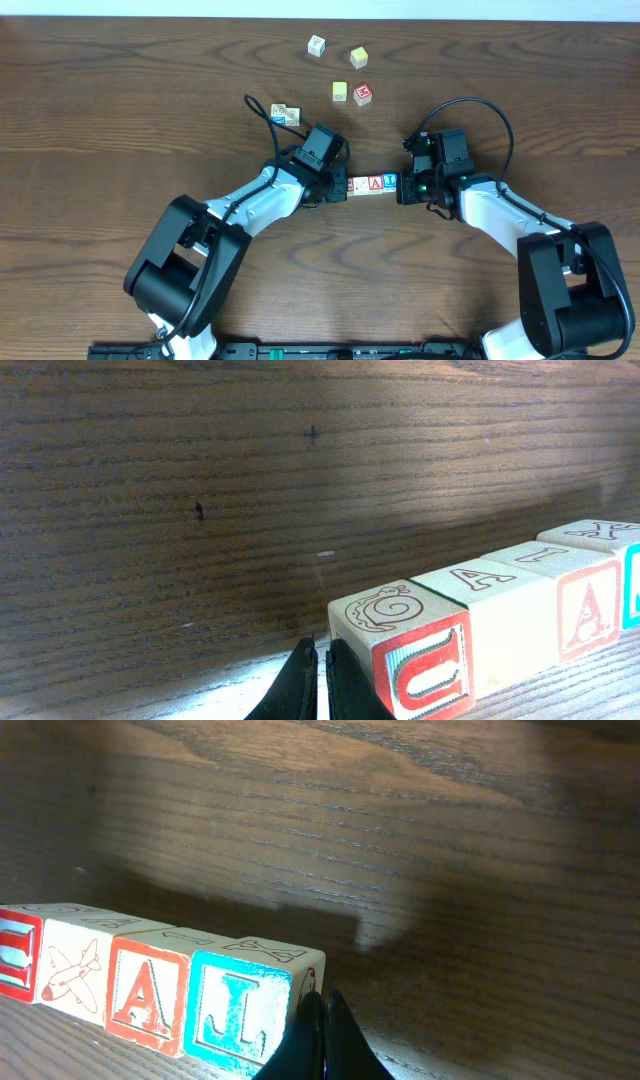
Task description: Lift 4 blocks
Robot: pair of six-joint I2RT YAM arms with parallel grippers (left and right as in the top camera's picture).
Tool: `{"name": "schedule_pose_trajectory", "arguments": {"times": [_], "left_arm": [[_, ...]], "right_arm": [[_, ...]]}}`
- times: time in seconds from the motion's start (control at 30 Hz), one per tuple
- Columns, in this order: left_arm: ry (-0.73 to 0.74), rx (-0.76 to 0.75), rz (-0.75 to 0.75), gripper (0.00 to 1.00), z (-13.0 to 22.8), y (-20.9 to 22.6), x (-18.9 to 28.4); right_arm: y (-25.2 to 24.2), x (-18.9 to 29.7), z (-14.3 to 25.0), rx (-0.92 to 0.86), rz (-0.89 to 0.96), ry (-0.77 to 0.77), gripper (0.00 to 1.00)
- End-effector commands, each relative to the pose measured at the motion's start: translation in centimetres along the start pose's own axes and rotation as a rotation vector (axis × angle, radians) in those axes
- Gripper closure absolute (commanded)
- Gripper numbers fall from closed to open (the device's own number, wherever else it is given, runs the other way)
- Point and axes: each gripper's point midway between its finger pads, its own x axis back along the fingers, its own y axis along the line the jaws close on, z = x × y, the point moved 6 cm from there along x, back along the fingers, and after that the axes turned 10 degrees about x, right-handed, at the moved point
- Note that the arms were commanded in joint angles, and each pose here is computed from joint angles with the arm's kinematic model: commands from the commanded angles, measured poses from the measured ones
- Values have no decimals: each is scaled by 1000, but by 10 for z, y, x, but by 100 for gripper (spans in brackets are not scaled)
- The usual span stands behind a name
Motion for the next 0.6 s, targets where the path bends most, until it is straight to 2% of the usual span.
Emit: {"name": "schedule_pose_trajectory", "arguments": {"times": [0.0, 0.57], "left_arm": [[-14, 4, 15, 93, -6, -6, 2], [3, -19, 62, 93, -5, -12, 2]], "right_arm": [[4, 1, -8, -2, -20, -18, 99], [24, -2, -9, 38, -92, -22, 99]]}}
